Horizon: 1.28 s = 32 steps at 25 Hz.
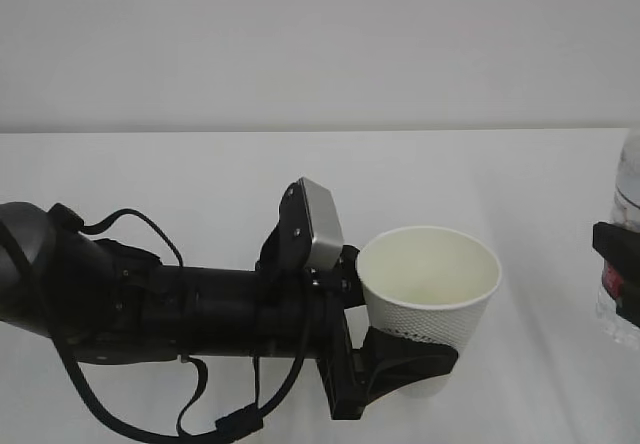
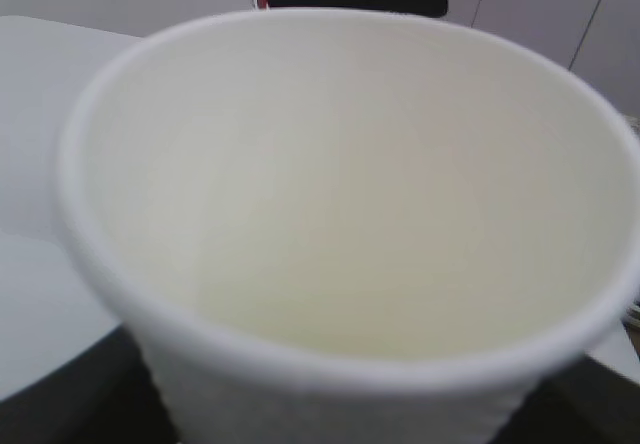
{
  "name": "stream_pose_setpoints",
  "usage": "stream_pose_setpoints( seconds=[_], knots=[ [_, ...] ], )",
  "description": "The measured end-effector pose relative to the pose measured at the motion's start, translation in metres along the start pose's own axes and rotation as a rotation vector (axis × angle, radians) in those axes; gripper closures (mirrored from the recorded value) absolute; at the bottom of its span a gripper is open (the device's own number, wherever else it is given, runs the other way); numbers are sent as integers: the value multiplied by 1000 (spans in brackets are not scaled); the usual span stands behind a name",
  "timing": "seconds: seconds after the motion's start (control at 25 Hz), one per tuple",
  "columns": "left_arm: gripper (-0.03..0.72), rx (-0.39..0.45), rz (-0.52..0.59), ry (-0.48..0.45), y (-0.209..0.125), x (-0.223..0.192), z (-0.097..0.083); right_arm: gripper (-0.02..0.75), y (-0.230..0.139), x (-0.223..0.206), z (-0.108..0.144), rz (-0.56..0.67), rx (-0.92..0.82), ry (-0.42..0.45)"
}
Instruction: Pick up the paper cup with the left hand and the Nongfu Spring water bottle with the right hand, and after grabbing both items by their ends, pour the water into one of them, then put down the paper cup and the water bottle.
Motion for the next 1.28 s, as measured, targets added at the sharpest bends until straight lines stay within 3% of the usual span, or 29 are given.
stream_pose_setpoints(
  seconds=[0.32,0.64,1.28],
  knots=[
    [114,-4,7,-8,-1,-1,-2,342,-1,0,2,4,85,13],
    [115,-19,50,-37,-10,-11,-18,342,4,0,1,-29,157,8],
    [115,-17,41,-30,-7,-11,-18,342,17,1,0,-119,358,-20]
  ],
)
Point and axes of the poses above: a point on each arm's last joint axis where the gripper is mounted, x pointing back along that axis away from the gripper, z along the wrist's bending axis when the last joint is at zero, y = z × x, the point moved 5 cm from there along -x, pointing out along that axis toward the gripper, and after that the axes turned 13 degrees about x, right-handed, at the moved point
